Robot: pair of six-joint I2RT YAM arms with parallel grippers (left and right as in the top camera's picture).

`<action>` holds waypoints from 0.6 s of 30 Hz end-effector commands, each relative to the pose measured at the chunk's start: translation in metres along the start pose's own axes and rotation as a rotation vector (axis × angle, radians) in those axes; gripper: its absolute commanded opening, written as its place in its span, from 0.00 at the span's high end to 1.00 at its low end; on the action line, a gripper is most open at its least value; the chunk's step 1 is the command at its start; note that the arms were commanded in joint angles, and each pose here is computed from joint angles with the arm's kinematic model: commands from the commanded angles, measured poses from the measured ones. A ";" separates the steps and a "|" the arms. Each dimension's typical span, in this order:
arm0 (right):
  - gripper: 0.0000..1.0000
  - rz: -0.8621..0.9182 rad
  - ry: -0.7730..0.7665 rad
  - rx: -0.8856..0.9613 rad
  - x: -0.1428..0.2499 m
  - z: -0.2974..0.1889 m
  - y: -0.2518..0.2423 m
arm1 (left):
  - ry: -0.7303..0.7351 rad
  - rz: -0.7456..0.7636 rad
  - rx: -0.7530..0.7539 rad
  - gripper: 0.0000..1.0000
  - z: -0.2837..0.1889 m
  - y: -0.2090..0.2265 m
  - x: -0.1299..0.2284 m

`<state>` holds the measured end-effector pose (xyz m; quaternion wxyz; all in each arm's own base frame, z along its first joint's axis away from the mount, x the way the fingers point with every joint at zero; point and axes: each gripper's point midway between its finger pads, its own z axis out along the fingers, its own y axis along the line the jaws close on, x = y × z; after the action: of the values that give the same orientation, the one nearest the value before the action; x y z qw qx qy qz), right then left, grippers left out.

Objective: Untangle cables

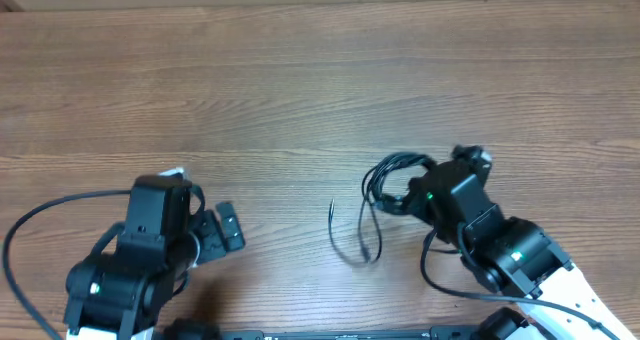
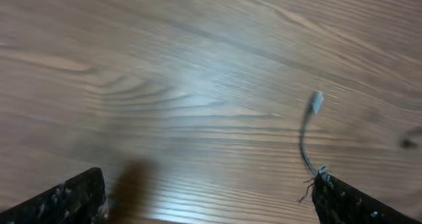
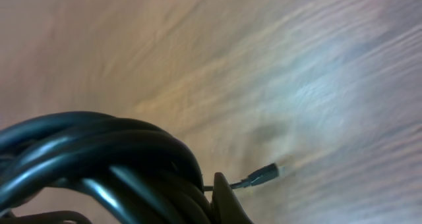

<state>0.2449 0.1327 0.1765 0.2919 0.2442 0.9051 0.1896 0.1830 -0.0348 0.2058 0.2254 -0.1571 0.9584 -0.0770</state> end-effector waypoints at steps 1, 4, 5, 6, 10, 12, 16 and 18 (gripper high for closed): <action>0.96 -0.014 0.014 -0.078 -0.005 -0.007 0.017 | 0.093 0.107 0.268 0.00 -0.001 -0.050 0.010; 0.96 -0.123 0.066 -0.117 0.005 -0.008 0.024 | 0.102 0.255 0.520 0.00 -0.015 -0.092 0.012; 0.96 -0.150 0.092 -0.138 0.010 -0.009 0.027 | 0.098 0.286 0.574 0.00 -0.019 -0.100 0.012; 0.96 -0.175 0.120 -0.164 0.015 -0.010 0.031 | 0.096 0.300 0.608 0.01 -0.022 -0.106 0.011; 0.96 -0.291 0.217 -0.289 0.035 -0.018 0.049 | 0.118 0.302 0.648 0.05 -0.019 -0.116 0.009; 0.96 -0.303 0.238 -0.306 0.038 -0.019 0.051 | 0.152 0.290 0.667 0.08 -0.017 -0.121 0.012; 0.96 -0.305 0.291 -0.345 0.047 -0.019 0.058 | 0.211 0.304 0.756 0.10 -0.021 -0.141 0.019; 0.96 -0.293 0.346 -0.376 0.056 -0.019 0.064 | 0.233 0.336 0.801 0.11 -0.024 -0.152 0.025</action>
<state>0.2217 0.1932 0.1846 0.2214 0.0478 0.9255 0.3036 0.2043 -0.1609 0.2423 0.1965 0.0738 0.9048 -0.3704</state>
